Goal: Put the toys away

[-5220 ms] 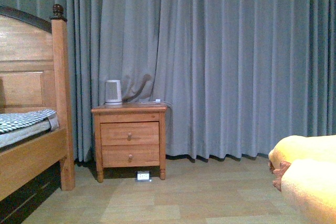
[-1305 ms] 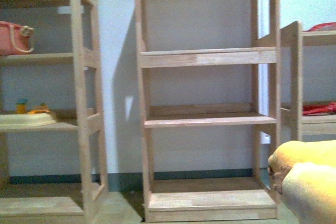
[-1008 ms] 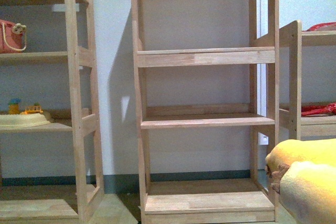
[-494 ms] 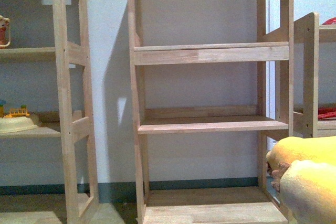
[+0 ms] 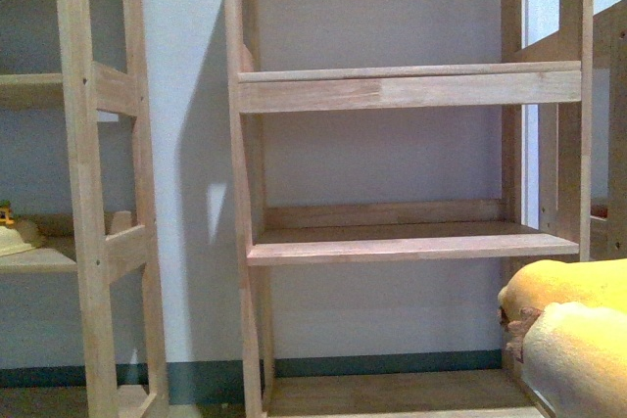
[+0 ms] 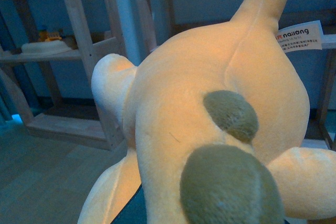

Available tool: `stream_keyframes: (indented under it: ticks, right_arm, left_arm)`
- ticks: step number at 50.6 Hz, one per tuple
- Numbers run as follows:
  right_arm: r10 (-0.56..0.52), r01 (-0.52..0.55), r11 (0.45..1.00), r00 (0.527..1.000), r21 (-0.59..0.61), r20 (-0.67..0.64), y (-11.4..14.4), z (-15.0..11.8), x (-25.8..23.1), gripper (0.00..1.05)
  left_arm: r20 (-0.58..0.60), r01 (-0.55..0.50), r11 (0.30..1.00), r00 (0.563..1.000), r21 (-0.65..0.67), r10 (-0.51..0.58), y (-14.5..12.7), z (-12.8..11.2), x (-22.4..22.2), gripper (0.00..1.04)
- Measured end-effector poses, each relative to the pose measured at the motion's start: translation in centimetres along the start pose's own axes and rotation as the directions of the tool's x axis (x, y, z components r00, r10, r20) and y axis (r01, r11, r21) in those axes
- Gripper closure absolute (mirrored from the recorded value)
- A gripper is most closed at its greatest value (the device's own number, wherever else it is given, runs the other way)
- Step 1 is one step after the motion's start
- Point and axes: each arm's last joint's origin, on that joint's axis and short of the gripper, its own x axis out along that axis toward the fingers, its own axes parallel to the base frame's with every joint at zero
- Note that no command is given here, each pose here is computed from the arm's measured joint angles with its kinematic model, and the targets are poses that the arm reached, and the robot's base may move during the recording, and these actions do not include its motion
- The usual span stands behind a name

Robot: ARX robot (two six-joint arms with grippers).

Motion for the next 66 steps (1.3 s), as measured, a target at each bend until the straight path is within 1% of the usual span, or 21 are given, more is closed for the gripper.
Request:
stream_keyframes:
  ticks: [66]
  right_arm:
    - [-0.001,0.001,1.000,1.000,0.000,0.000,0.00,0.00,0.00,0.88]
  left_arm:
    - [0.000,0.000,1.000,1.000,0.000,0.000,0.00,0.00,0.00,0.06]
